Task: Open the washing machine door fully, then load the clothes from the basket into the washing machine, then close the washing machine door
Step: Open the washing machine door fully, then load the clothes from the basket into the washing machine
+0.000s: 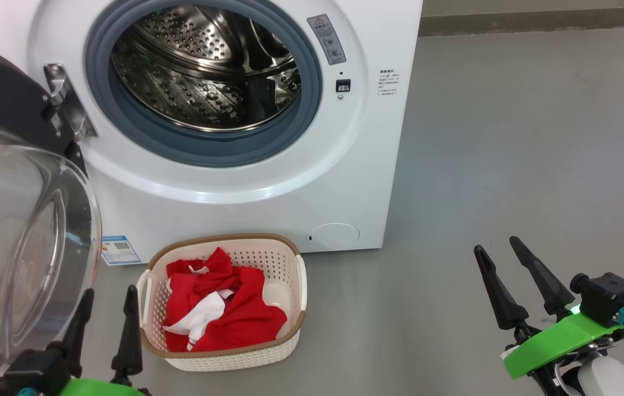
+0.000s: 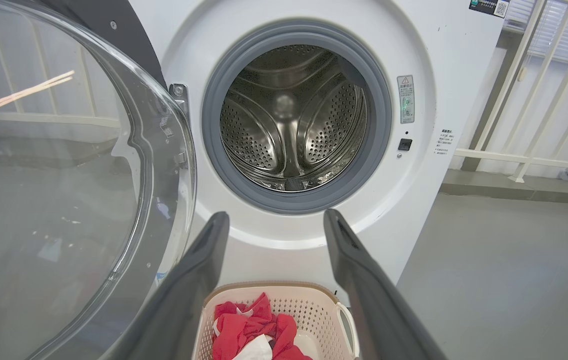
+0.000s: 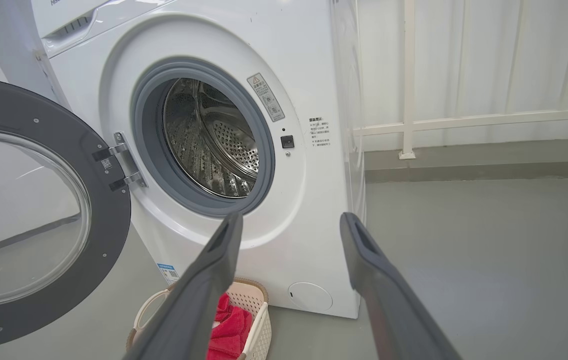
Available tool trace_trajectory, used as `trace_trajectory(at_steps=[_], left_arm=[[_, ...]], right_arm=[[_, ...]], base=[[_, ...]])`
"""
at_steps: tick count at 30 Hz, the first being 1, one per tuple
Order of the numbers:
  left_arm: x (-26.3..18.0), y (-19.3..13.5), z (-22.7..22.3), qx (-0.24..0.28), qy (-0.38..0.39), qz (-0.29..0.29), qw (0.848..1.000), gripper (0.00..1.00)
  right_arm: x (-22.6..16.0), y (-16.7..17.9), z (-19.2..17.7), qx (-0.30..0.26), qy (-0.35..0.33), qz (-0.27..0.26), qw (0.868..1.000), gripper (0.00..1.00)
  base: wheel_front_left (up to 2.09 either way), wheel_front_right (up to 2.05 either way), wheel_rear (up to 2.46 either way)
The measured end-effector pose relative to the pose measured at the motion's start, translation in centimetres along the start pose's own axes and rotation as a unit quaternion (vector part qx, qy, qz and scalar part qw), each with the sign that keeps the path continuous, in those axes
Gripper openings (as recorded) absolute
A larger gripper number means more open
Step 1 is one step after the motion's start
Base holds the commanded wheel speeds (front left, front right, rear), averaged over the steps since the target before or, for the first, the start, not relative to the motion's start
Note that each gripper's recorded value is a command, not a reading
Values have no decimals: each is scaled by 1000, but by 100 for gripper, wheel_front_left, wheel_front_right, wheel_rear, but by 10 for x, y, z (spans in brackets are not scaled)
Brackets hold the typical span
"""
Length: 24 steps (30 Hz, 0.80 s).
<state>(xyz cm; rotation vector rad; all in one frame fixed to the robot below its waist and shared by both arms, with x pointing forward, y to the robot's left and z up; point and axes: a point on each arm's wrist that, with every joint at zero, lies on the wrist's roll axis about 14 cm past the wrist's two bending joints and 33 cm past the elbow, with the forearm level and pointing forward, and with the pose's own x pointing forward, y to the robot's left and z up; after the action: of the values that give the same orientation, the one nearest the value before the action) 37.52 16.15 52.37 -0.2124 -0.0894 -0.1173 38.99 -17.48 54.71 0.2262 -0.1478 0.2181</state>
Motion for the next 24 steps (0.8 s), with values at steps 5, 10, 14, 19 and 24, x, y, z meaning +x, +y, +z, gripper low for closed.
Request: trace_trajectory(at_steps=[5, 10, 14, 19, 24], left_arm=[[0, -1, 0, -4, -2, -2, 1000, 100], [0, 1, 0, 1, -2, -2, 1000, 100], [0, 2, 0, 5, -2, -1, 1000, 100], [0, 2, 1, 7, -4, 0, 1000, 100], [0, 2, 1, 6, -6, 0, 1000, 100]], right_arm=[[1, 0, -1, 1, 1, 0, 1000, 100], [2, 0, -2, 1, 2, 0, 1000, 100], [2, 0, -1, 1, 1, 0, 1000, 100], [2, 0, -1, 1, 0, 0, 1000, 100], [2, 0, 0, 1, -1, 0, 1000, 100]], base=[[0, 0, 0], [0, 0, 0], [0, 0, 0], [0, 0, 0], [0, 0, 0]])
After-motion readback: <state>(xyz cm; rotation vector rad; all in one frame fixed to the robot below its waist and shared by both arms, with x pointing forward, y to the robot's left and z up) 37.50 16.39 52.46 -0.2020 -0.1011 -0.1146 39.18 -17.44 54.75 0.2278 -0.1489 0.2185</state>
